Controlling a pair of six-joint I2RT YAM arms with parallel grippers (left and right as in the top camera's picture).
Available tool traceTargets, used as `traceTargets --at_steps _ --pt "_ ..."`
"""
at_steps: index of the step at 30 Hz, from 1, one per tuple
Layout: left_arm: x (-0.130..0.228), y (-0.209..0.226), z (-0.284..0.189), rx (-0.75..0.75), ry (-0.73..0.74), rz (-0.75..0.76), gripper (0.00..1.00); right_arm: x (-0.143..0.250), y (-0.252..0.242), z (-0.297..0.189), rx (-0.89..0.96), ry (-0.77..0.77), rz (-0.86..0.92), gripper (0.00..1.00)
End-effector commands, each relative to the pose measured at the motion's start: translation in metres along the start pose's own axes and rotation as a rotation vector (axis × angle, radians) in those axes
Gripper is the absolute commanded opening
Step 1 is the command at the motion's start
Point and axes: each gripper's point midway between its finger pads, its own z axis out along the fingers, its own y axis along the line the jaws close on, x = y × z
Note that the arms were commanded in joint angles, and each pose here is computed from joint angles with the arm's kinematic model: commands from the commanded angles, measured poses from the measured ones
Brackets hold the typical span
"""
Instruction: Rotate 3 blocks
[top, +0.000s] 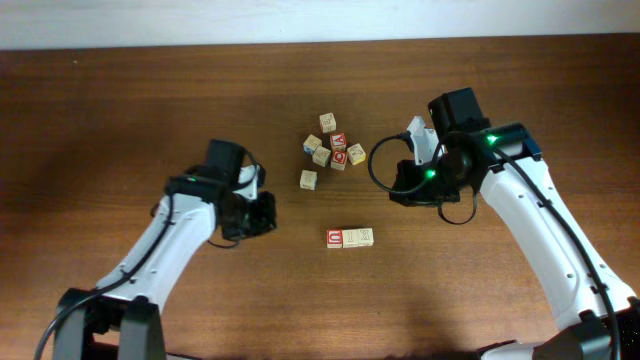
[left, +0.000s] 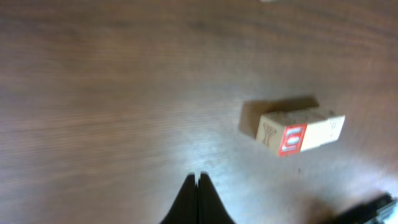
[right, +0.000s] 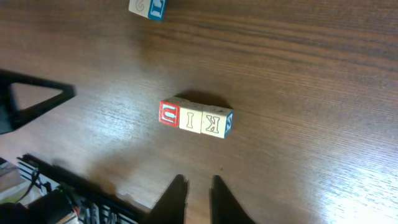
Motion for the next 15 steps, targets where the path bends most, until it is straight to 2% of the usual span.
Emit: traceTargets --at_steps 1,2,5,7,9,15 --pt "0.022 -0.023 0.024 0.076 0.030 0.007 0.00 0.003 0.001 0.000 -0.013 0.004 0.024 0.30" --pt "0.022 -0.037 0.031 0.124 0.011 0.057 0.00 0.007 -0.003 0.008 -0.011 0.015 0.029 0.04" --pt "0.021 -0.056 0.043 0.188 0.012 0.089 0.00 0.019 -0.013 0.033 -0.024 0.044 0.040 0.04" --pt "0.015 -0.057 0.052 0.191 0.006 0.052 0.00 0.020 -0.018 0.044 -0.026 0.036 0.044 0.04" --pt "0.031 -0.060 0.074 0.210 0.098 0.032 0.00 0.022 -0.024 0.057 -0.027 0.025 0.085 0.04" --pt "0.041 -0.070 0.082 0.204 0.116 0.057 0.00 0.042 -0.040 0.083 -0.020 0.049 0.173 0.04"
